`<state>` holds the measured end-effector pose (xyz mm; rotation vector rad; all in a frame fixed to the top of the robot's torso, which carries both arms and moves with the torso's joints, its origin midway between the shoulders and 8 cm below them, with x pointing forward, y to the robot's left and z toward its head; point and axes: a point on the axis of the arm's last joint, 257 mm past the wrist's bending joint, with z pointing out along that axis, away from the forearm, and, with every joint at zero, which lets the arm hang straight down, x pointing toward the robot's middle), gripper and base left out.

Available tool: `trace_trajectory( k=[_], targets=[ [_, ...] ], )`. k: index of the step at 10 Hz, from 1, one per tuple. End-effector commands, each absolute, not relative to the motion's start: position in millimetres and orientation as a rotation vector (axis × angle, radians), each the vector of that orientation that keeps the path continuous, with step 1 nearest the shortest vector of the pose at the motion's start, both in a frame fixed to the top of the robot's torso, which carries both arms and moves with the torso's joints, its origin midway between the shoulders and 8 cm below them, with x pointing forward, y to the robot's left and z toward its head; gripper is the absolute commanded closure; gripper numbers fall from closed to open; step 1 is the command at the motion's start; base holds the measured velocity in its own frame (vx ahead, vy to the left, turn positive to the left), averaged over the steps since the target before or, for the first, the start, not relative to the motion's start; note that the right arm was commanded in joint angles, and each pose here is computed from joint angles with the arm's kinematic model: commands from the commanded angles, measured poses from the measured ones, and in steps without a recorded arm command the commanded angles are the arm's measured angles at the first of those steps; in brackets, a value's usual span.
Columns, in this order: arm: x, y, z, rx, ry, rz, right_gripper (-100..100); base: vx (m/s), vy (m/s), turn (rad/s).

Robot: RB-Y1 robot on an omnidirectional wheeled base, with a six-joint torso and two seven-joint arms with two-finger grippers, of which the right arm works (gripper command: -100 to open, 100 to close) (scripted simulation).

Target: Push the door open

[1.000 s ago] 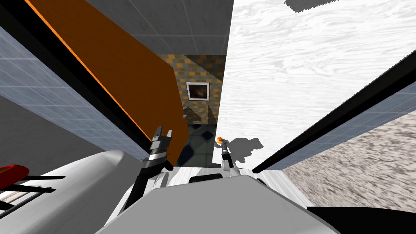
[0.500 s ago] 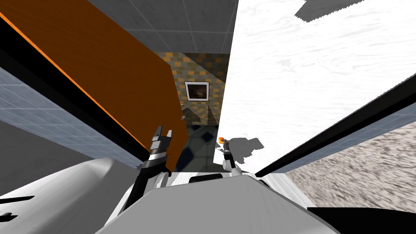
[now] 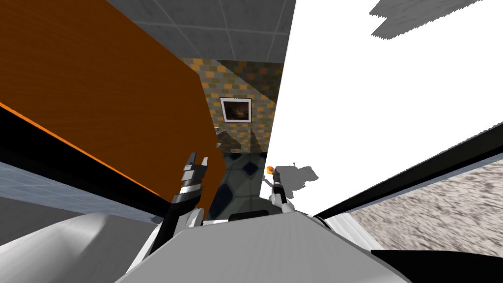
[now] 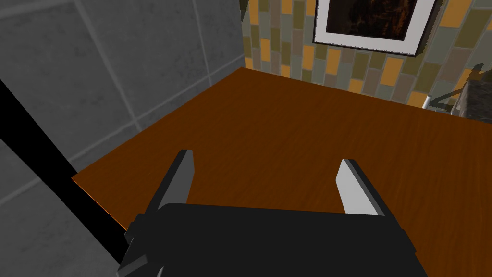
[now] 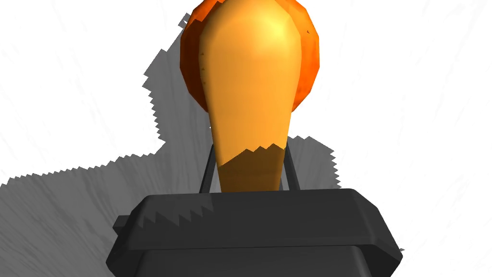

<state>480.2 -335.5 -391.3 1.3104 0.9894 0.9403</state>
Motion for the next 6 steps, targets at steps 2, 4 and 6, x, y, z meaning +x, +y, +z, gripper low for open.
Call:
trace_trajectory(
  k=[2, 4, 6],
  targets=[
    [481, -357, -384, 1.312, 0.955, 0.912, 100, 0.165, 0.038, -0.049],
    [477, -367, -385, 1.329, 0.93, 0.893, 100, 0.161, 0.072, -0.077],
    [477, -367, -385, 1.329, 0.93, 0.893, 100, 0.04, 0.004, 0.005]
  ],
)
